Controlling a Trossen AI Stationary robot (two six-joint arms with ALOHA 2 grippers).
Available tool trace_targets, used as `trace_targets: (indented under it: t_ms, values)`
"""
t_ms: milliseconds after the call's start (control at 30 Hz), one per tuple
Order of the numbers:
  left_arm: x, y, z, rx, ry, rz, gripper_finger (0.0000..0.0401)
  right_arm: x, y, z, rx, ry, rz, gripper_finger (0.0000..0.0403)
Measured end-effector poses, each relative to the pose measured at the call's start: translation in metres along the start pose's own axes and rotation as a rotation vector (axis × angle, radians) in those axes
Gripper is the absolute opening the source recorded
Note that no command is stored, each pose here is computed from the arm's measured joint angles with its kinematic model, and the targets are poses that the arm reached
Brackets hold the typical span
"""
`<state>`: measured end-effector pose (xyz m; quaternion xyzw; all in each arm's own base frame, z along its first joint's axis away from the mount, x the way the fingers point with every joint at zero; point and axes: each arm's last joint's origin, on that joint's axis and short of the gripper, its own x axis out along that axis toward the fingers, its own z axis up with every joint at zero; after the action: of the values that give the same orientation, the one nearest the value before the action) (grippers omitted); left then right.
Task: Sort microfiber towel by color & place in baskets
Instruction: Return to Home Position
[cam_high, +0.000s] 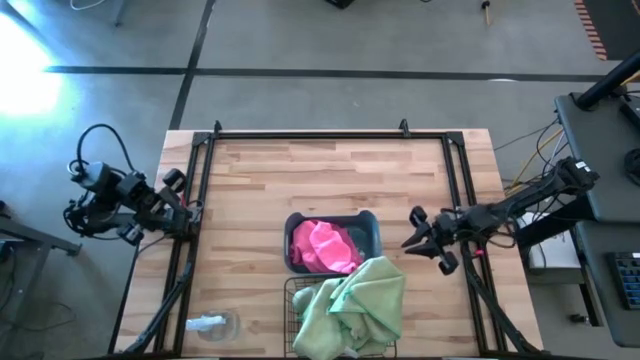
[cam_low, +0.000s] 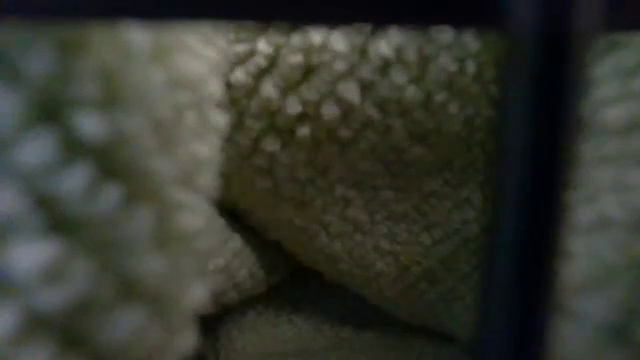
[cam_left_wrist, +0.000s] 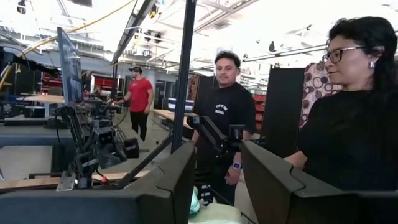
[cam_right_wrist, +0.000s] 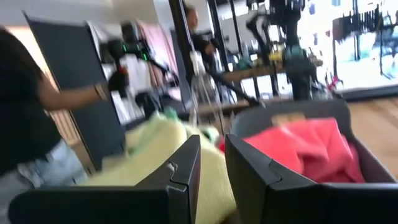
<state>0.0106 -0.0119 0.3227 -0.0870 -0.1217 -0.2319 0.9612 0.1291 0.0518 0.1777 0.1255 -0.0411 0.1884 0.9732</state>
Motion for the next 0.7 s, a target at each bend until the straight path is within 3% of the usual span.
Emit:
trace_targets:
  t_ms: [233, 700]
  values:
    - [0.0, -0.001, 0.005, 0.017, -0.039, -0.01, 0.0116, -0.001, -0.003, -0.014, -0.01, 0.141, -0.032, 0.0068]
    - [-0.001, -0.003, 0.01, 0.038, -0.094, -0.023, 0.0116, -0.001, -0.003, -0.014, -0.006, 0.145, -0.034, 0.0068]
